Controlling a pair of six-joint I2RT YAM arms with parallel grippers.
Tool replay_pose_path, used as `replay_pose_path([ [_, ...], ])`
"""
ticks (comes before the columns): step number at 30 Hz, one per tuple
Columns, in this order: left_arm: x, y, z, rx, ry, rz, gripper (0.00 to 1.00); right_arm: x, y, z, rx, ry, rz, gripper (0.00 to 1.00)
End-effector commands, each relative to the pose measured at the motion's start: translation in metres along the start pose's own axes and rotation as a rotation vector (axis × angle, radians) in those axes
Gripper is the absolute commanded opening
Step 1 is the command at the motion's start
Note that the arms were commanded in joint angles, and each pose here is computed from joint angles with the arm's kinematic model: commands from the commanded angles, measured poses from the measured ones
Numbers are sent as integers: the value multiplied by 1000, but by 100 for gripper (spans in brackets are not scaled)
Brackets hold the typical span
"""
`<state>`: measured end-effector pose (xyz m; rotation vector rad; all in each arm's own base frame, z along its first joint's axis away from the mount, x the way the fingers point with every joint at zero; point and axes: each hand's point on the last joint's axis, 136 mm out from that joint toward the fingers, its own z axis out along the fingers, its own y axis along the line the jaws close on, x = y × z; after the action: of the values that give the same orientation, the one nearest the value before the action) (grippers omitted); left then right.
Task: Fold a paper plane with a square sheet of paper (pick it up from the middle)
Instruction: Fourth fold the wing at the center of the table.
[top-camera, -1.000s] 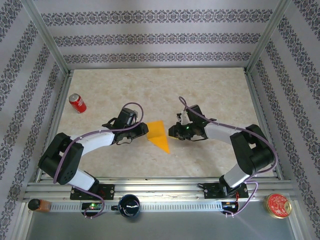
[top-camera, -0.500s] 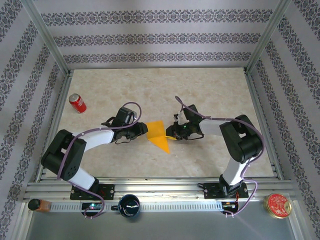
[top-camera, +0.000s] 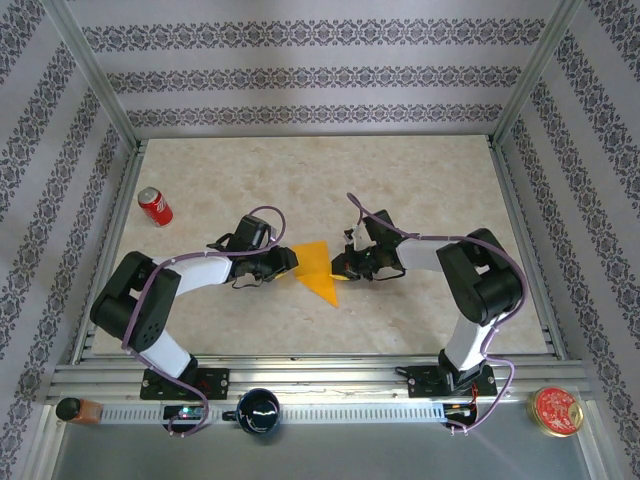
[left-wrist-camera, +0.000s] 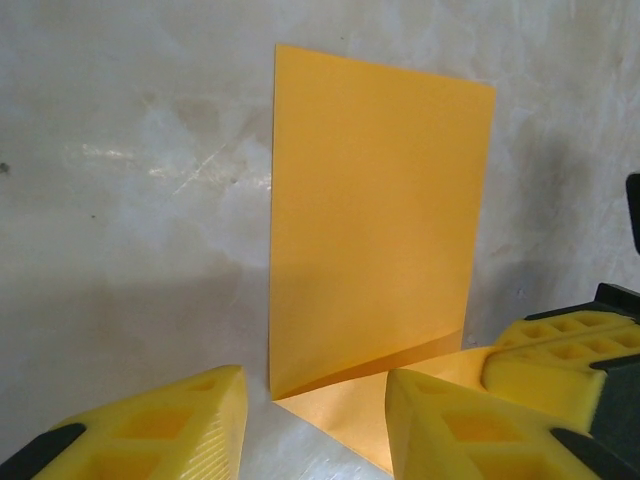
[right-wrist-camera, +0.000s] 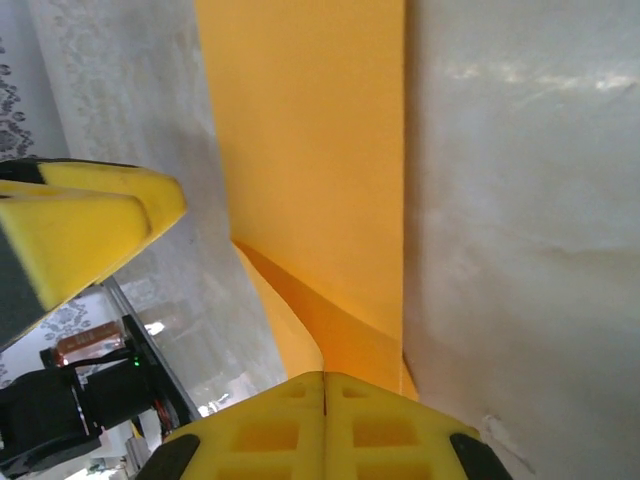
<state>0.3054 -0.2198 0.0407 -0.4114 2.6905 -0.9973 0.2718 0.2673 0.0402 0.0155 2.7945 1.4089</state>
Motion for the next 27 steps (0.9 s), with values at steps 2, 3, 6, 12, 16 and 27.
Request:
replay_pose_path([
  [2, -17, -14, 0, 69, -28, -30, 43, 1, 21, -10, -82, -11, -43, 5],
  [3, -18, -16, 0, 78, -28, -35, 43, 1, 24, -13, -90, -14, -50, 5],
  [6, -20, -18, 2, 90, -25, -43, 43, 1, 28, -17, -106, -23, -57, 4],
  [12, -21, -19, 4, 97, -14, -47, 45, 1, 36, -26, -156, -50, -61, 3],
  [16, -22, -23, 5, 121, -16, -57, 47, 2, 38, -30, -175, -60, -65, 3],
  [27, -24, -30, 14, 166, 5, -81, 47, -4, 39, -36, -260, -97, -38, 2],
])
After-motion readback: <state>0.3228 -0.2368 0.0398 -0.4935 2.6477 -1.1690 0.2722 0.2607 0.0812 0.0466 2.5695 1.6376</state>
